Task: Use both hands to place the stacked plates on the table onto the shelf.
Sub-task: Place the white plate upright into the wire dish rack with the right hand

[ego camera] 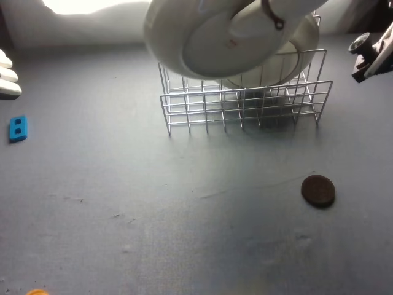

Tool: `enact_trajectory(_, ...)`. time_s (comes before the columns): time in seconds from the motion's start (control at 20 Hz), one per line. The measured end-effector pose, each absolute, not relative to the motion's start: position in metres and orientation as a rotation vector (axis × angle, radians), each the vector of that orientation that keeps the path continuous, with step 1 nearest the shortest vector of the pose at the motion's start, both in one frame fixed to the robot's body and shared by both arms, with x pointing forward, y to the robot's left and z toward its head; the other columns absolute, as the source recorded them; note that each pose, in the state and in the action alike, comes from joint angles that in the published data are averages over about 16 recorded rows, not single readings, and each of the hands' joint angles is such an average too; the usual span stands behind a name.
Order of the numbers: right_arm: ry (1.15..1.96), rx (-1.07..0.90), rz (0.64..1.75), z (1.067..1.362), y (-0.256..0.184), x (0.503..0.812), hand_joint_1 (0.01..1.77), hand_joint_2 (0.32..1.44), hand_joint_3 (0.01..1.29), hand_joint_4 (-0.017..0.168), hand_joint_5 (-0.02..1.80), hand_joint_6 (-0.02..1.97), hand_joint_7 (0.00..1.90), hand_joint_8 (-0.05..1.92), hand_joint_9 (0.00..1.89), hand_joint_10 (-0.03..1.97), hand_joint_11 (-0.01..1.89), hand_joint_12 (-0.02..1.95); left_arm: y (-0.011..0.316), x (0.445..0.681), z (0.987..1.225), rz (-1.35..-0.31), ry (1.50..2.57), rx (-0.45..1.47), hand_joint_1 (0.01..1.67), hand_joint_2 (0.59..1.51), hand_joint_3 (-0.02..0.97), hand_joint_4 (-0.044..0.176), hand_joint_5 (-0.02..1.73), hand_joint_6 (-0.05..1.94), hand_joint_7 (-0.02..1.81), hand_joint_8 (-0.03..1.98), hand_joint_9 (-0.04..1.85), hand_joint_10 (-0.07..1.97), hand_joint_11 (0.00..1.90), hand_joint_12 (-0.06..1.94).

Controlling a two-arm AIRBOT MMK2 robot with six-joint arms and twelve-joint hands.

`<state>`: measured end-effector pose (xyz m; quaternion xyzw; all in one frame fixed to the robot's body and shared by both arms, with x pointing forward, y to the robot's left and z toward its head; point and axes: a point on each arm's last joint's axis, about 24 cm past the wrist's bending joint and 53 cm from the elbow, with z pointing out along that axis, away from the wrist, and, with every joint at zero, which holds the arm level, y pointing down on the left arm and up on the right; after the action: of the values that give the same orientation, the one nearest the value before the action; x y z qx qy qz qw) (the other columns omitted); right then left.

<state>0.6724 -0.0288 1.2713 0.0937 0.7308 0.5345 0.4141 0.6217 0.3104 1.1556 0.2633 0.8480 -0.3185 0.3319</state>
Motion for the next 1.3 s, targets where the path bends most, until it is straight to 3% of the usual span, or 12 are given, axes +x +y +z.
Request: enact_trajectory(1.3, 1.940, 0.295, 1.218, 1.197, -0.033, 0.722, 1.22, 0.99, 0.01, 0.024, 0.97, 0.91, 1.05, 0.86, 1.29, 0.04, 0.81, 1.16, 0.307, 0.620, 1.154, -0.835, 2.218, 0.701, 0.02, 1.127, 0.012, 0.005, 0.09, 0.01, 0.07, 0.01, 0.05, -0.05, 0.02, 0.03)
